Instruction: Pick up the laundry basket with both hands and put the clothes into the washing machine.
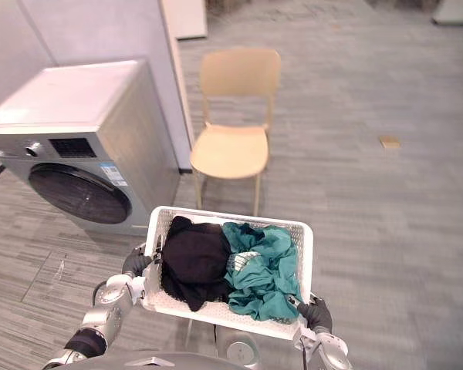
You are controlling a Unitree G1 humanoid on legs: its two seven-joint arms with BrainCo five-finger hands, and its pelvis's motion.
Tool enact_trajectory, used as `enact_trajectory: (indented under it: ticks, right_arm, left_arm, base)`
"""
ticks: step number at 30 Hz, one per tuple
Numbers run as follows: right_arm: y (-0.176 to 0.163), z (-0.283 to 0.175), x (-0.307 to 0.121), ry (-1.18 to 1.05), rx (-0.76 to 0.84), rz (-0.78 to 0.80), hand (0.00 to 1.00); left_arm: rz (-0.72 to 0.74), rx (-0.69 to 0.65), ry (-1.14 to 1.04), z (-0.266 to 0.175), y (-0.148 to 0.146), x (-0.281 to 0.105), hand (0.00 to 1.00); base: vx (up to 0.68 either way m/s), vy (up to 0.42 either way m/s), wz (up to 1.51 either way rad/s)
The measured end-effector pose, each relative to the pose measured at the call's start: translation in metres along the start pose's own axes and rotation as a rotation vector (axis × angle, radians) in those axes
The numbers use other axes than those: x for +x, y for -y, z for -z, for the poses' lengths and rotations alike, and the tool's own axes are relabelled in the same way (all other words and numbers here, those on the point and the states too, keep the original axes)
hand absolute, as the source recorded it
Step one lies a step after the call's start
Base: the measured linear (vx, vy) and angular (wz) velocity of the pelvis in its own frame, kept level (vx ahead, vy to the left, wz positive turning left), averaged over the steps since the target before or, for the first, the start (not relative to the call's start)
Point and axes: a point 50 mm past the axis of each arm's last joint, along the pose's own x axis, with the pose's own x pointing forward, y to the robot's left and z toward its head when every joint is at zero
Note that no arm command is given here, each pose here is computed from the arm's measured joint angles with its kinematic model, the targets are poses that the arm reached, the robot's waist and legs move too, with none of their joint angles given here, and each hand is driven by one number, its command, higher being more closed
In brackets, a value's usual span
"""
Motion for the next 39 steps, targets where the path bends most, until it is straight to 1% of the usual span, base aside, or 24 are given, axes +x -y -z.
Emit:
enact_trajectory:
  ticks: [5, 7, 9, 10, 13, 16, 20, 24, 27, 31, 32, 35, 37, 39]
  right_arm:
    - [0.005, -0.030, 0.012, 0.075, -0.069, -0.017, 1.00]
    - [0.004, -0.049, 0.026, 0.116, -0.103, -0.027, 1.00]
    - [0.006, -0.065, 0.036, 0.141, -0.142, -0.016, 1.00]
    - [0.006, -0.075, 0.039, 0.163, -0.192, -0.016, 1.00]
    - [0.011, -0.093, 0.041, 0.211, -0.234, -0.008, 1.00]
    - [0.005, -0.083, 0.041, 0.198, -0.177, -0.004, 1.00]
    - [-0.007, -0.071, 0.041, 0.173, -0.146, -0.030, 1.00]
    - [-0.007, -0.066, 0.035, 0.173, -0.145, -0.029, 1.00]
    - [0.001, -0.056, 0.030, 0.147, -0.127, 0.015, 1.00]
    - [0.036, -0.053, 0.016, 0.140, -0.115, 0.132, 1.00]
    - [0.038, -0.054, 0.014, 0.141, -0.114, 0.139, 1.00]
    - [0.042, -0.075, 0.006, 0.229, -0.141, 0.147, 1.00]
    - [0.047, -0.094, 0.004, 0.290, -0.176, 0.153, 1.00]
    - [0.048, -0.122, 0.008, 0.375, -0.209, 0.144, 1.00]
  left_arm:
    - [0.007, -0.064, 0.005, 0.000, 0.006, 0.000, 1.00]
    - [0.008, -0.079, 0.004, 0.000, 0.010, 0.000, 1.00]
    - [0.012, -0.085, -0.007, 0.003, 0.016, 0.000, 1.00]
    - [0.022, -0.090, -0.008, 0.004, 0.020, 0.001, 1.00]
    - [0.062, -0.078, 0.005, -0.001, 0.033, 0.004, 1.00]
    - [0.067, -0.038, 0.038, -0.013, 0.031, 0.008, 1.00]
    - [0.035, 0.015, 0.040, -0.015, 0.017, 0.008, 1.00]
    - [0.041, 0.057, 0.035, -0.016, 0.013, 0.007, 1.00]
    - [0.057, 0.079, 0.024, -0.013, 0.016, 0.007, 1.00]
    - [0.132, 0.068, 0.011, -0.010, 0.046, 0.008, 1.00]
    - [0.141, 0.072, 0.015, -0.012, 0.049, 0.009, 1.00]
    - [0.202, 0.095, 0.060, -0.029, 0.070, 0.015, 1.00]
    - [0.248, 0.124, 0.113, -0.048, 0.085, 0.021, 1.00]
    - [0.304, 0.164, 0.205, -0.082, 0.105, 0.027, 1.00]
  base:
    - [0.31, -0.172, 0.64]
    - [0.34, -0.024, 0.49]
    - [0.35, 0.099, 0.08]
    - [0.36, 0.162, -0.13]
    - [0.45, 0.279, -0.21]
    - [0.41, 0.213, 0.03]
    - [0.26, 0.065, -0.19]
    - [0.08, -0.135, -0.48]
    - [0.06, -0.298, -0.41]
    - [0.13, -0.238, -0.02]
    - [0.14, -0.233, -0.02]
    - [0.05, -0.122, 0.17]
    - [-0.05, -0.016, 0.14]
    - [-0.13, 0.008, 0.19]
